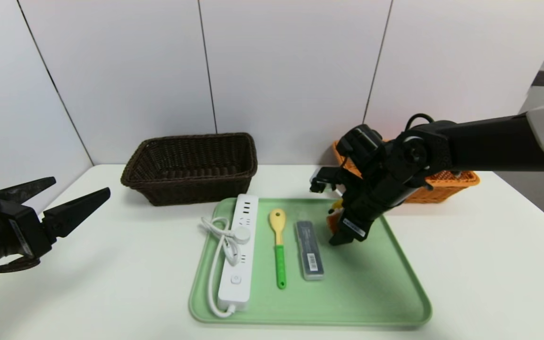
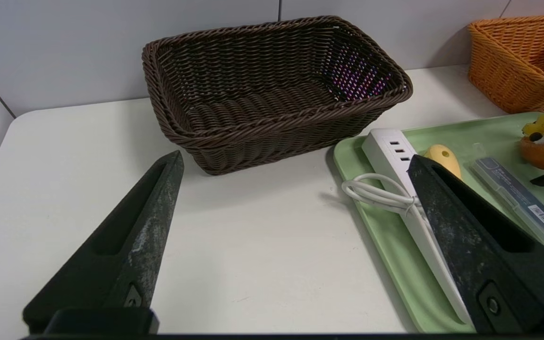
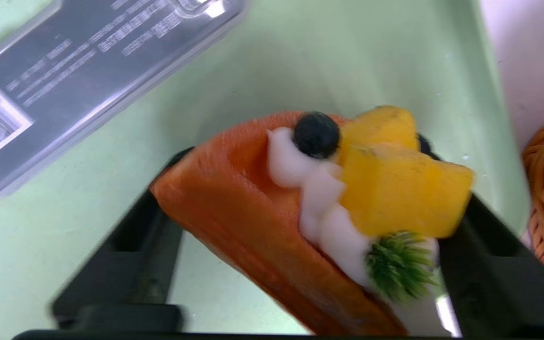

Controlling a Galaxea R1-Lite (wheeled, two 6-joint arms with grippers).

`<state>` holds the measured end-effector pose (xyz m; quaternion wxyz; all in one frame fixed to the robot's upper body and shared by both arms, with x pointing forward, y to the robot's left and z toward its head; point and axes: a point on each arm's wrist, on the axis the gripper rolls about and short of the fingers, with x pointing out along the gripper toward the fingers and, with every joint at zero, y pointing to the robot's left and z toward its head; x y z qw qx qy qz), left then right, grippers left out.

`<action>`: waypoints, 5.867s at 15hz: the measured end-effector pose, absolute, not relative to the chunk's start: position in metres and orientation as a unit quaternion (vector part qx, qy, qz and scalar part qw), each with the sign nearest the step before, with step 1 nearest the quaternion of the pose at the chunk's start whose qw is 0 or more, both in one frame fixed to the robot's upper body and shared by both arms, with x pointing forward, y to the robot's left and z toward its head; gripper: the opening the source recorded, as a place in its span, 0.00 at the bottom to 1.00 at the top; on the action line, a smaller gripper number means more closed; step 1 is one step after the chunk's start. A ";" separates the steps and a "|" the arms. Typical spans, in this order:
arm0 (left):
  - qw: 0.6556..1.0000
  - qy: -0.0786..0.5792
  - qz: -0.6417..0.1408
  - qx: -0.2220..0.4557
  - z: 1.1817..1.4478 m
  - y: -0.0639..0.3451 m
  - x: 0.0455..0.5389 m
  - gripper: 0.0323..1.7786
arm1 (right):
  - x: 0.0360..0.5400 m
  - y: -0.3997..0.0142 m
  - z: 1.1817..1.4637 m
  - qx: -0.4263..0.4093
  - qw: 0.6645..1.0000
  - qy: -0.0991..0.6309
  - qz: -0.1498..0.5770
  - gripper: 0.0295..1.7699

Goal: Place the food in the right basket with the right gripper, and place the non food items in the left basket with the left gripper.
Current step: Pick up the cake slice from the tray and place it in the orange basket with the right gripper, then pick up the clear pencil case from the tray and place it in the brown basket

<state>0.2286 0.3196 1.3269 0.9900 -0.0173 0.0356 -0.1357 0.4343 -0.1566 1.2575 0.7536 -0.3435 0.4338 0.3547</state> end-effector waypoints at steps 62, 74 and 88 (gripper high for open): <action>0.990 0.046 -0.134 -0.015 1.321 0.320 0.225 0.95 | 0.529 -0.274 1.291 -0.164 0.909 0.363 0.125 0.66; 0.990 0.044 -0.135 -0.014 1.322 0.320 0.226 0.95 | 0.456 -0.221 1.383 -0.182 0.928 0.253 0.204 0.90; 0.990 0.046 -0.136 -0.004 1.319 0.320 0.224 0.95 | 0.333 -0.131 1.365 -0.208 0.827 0.414 0.318 0.96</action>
